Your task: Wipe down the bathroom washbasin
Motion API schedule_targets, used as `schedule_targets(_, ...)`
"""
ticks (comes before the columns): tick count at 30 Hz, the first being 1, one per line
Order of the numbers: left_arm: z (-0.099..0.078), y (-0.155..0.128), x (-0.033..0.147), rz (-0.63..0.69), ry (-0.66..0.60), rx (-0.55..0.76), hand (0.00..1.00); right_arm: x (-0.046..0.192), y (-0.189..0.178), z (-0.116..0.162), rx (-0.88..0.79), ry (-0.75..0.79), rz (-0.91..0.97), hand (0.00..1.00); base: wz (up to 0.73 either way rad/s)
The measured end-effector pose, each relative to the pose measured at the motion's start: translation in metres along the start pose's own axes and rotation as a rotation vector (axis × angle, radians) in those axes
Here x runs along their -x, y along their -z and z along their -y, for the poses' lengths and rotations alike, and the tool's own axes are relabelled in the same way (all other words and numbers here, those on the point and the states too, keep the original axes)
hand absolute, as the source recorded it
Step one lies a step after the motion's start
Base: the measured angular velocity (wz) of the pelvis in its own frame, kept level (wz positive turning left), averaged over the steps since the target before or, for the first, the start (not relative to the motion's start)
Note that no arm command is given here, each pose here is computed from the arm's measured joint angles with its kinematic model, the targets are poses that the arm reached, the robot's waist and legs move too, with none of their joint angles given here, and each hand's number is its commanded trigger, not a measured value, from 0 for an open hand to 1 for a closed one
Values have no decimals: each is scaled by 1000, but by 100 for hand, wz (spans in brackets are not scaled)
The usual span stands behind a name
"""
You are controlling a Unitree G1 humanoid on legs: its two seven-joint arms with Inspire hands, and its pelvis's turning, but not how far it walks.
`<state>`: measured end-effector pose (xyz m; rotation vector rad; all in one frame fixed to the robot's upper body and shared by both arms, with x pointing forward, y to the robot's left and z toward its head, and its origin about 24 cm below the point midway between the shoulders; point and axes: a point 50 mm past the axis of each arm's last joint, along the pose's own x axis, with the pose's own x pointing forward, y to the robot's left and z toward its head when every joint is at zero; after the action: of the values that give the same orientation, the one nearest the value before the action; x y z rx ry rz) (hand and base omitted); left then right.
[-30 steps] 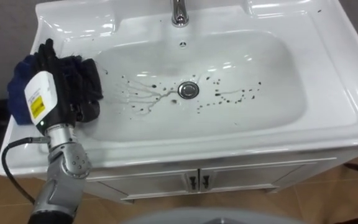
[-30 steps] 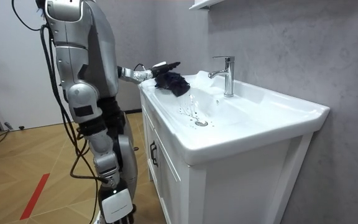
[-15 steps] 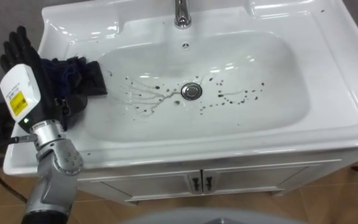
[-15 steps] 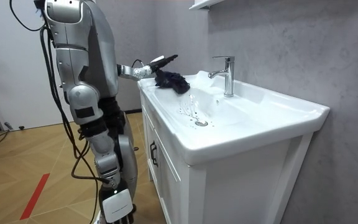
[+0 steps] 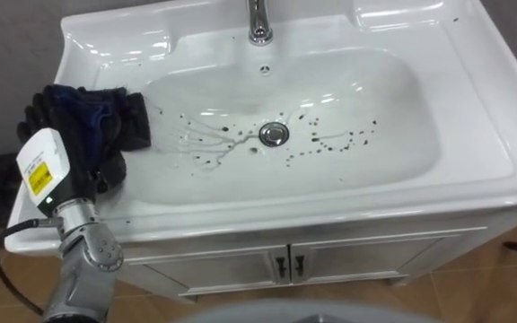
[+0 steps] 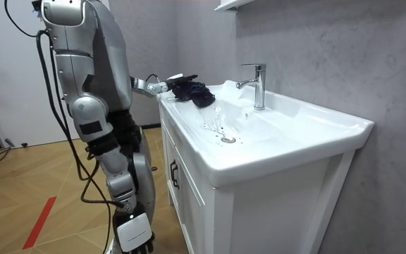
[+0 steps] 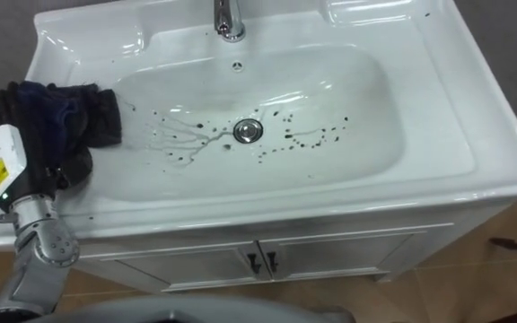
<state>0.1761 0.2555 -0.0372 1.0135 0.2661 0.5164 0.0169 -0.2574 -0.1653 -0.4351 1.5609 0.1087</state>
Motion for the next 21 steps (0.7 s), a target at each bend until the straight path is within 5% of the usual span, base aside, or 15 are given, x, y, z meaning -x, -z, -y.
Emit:
schedule_targets(4,0,1,1,-1,1,-2,0,0,-1,1,3,14,5,0,0)
schedule_targets(5,2,3,2,-7,4,-6,53,0,-2,2,7,25,7,0,0)
schedule_targets(6,4,5,3,-13,7,-8,78,0,-2,2,6,34,7,0,0)
schedule_targets(8,6,7,4,-16,12,-9,100,1,-3,3,7,40,10,0,0)
schedule_targets(21,10,12,4,-50,24,-10,100,1,-6,7,29,56,12,0,-1)
